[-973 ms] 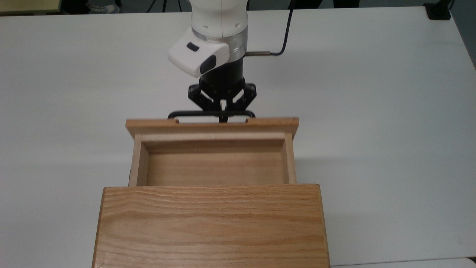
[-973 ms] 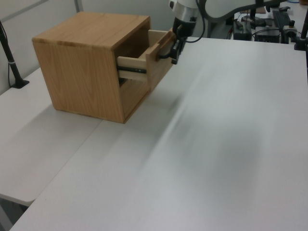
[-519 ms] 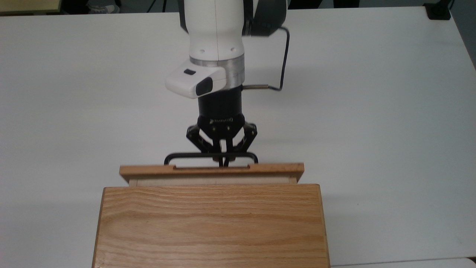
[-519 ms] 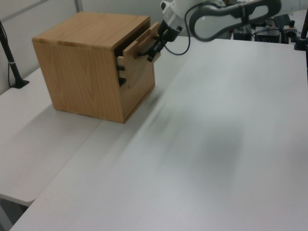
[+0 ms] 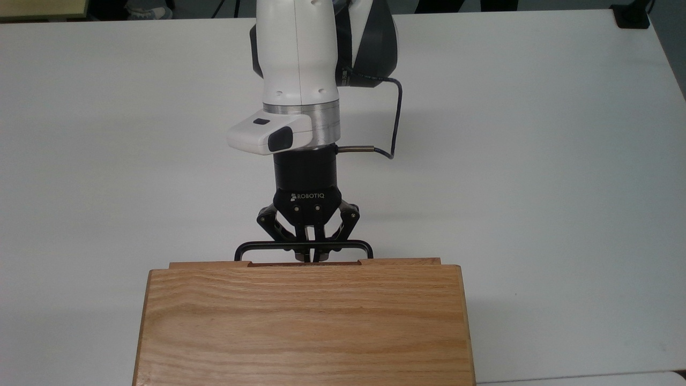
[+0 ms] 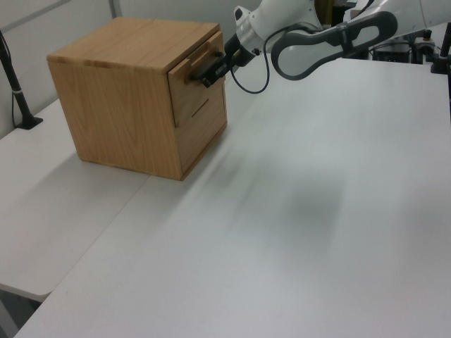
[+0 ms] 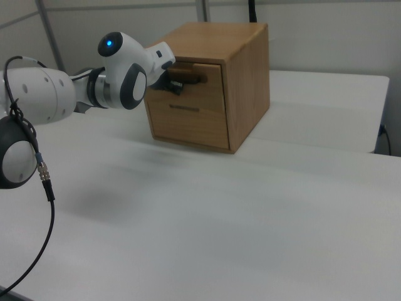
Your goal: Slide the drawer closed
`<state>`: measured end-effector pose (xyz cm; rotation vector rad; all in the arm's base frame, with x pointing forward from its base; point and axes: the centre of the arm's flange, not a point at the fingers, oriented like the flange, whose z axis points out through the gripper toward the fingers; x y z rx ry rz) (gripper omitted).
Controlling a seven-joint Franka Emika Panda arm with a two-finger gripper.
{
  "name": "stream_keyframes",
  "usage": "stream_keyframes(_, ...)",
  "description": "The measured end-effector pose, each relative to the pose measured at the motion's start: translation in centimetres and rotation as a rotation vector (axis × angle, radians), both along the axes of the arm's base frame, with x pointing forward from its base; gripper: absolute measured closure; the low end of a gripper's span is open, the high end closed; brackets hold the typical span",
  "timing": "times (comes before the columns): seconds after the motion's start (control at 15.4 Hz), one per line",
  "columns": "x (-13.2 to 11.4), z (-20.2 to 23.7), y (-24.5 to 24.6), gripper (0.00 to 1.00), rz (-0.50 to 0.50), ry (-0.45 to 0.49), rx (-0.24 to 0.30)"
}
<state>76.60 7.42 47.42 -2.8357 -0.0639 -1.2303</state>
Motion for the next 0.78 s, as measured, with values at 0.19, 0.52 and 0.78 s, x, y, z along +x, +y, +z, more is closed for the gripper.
stream_keyframes(0.19, 0.27, -0.37, -0.15, 0.96, -0.001, -0.047, 0.006)
stream_keyframes(0.52, 0.33, -0.49, -0.17, 0.96, -0.001, -0.055, 0.007)
stream_keyframes(0.78, 0.33, -0.48, -0.17, 0.96, -0.001, -0.056, 0.007)
